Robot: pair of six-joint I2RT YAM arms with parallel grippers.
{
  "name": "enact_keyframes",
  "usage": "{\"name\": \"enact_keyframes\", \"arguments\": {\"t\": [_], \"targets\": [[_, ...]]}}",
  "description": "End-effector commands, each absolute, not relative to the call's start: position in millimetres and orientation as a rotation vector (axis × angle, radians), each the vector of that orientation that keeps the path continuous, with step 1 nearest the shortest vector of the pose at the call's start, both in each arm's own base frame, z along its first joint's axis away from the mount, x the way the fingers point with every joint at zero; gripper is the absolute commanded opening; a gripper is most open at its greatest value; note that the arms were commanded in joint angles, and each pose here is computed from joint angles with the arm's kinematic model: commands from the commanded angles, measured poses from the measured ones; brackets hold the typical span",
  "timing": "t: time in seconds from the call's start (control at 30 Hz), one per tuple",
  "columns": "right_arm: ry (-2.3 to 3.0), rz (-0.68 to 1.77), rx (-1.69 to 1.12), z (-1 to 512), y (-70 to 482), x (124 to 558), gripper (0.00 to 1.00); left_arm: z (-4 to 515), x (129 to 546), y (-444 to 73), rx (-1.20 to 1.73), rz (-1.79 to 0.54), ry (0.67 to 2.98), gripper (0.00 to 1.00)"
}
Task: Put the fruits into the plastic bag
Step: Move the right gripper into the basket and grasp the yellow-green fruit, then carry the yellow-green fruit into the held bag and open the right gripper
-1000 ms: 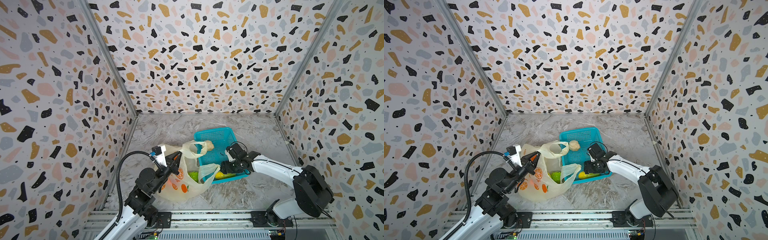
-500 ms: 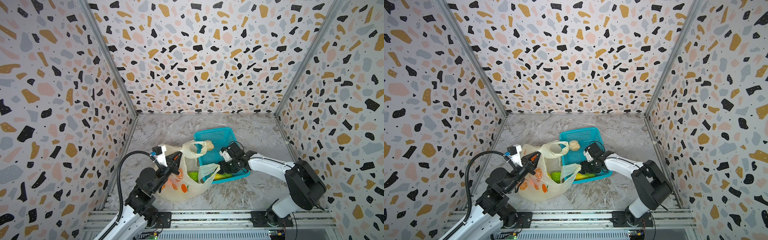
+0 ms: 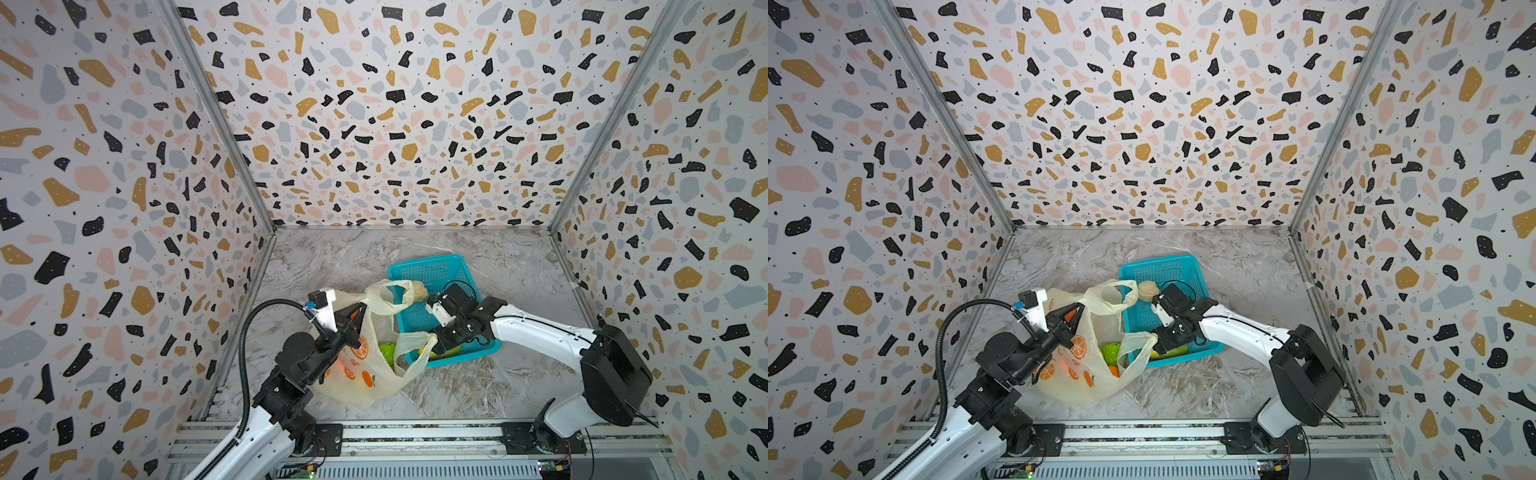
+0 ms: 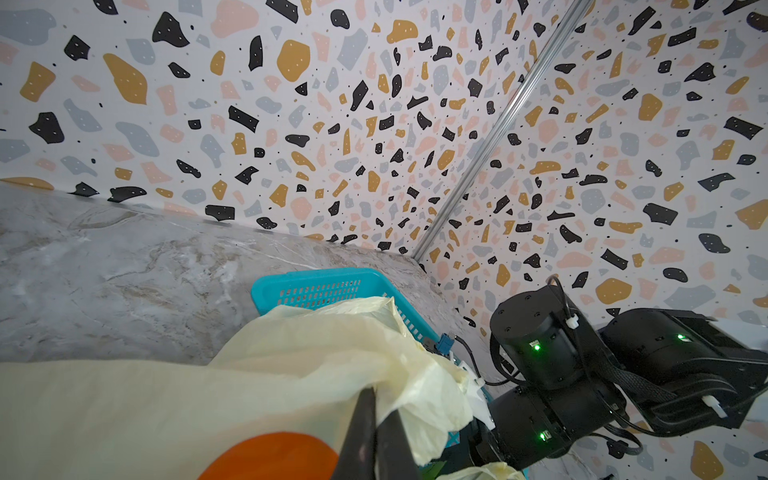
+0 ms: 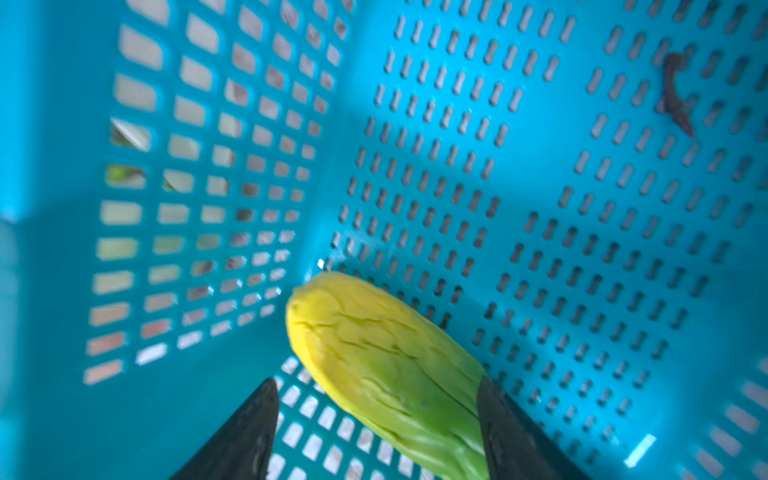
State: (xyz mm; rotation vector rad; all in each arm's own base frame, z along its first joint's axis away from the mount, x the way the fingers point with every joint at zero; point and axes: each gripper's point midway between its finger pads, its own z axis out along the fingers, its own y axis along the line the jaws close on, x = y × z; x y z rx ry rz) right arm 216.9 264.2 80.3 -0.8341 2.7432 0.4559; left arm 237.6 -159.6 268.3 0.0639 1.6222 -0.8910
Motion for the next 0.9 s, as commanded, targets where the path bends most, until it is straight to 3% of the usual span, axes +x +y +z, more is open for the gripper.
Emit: {"name": "enact_keyframes", "arguments": {"t": [0.0, 0.23, 0.47, 0.53, 0.7, 0.87], "targets": [[2.766, 0.262, -0.897, 78, 246, 216, 0.75, 282, 236, -159, 0.066, -0.909, 1.562, 0.0], [2.791, 0.236, -0.961, 60, 252, 215, 0.75, 283, 235, -157, 0.064, -0.905, 1.558, 0.0], [2.787, 0.176, -0.875, 46, 252, 243, 0.73, 285, 234, -156, 0.059, -0.902, 1.556, 0.0], [2.78, 0.224, -0.835, 48, 255, 251, 0.67, 286, 234, -155, 0.061, -0.899, 1.556, 0.0], [2.738, 0.347, -0.746, 65, 261, 263, 0.32, 288, 234, -154, 0.058, -0.894, 1.551, 0.0], [2.584, 0.43, -0.672, 112, 264, 274, 0.25, 288, 233, -154, 0.057, -0.896, 1.55, 0.0]]}}
